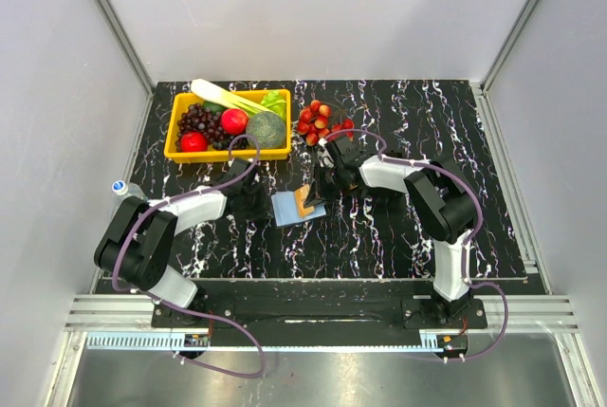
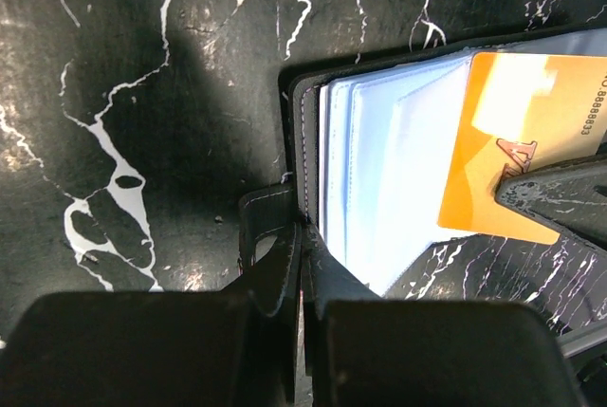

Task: Put the credit cards into the card holder
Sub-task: Insert the credit card into the card holder.

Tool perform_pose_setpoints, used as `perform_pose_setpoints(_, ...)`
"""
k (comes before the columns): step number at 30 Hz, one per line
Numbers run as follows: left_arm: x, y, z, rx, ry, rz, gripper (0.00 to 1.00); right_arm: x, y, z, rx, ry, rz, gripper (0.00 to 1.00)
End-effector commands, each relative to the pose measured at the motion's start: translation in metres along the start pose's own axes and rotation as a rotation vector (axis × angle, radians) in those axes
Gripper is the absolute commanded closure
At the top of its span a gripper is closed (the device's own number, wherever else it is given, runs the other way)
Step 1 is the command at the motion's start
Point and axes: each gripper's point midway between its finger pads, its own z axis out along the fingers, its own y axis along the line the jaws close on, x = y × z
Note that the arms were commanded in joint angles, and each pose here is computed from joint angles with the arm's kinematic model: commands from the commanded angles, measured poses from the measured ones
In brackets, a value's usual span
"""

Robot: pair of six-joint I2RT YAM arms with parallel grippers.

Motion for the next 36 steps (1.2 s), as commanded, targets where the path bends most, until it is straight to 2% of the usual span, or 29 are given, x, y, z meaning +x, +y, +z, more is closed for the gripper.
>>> perform_pose_setpoints(1,-0.003,0.002,0.009,-0.020,0.003,0.020,1.00,-0.006,0.013,-0.009,-0.051,-0.022,-0.033,0.95)
perform_pose_setpoints(9,-0.004,-0.001,0.010,-0.012,0.002,0.020,1.00,0.009,0.020,-0.002,-0.145,0.042,-0.007,1.00)
perform_pose_setpoints(16,-0.004,0.000,0.011,-0.017,0.005,0.020,1.00,0.015,0.019,0.005,-0.173,0.074,0.004,1.00)
perform_pose_setpoints(24,-0.004,0.000,0.012,-0.016,0.008,0.021,1.00,0.010,0.006,0.018,-0.129,0.064,0.023,0.99)
perform_pose_setpoints(31,-0.001,0.003,0.011,-0.026,0.013,0.024,1.00,-0.007,-0.017,0.010,-0.021,-0.031,0.006,0.97)
perform_pose_setpoints(36,-0.001,0.001,0.012,-0.015,0.017,0.026,1.00,0.013,-0.011,0.016,-0.066,0.083,-0.002,0.92)
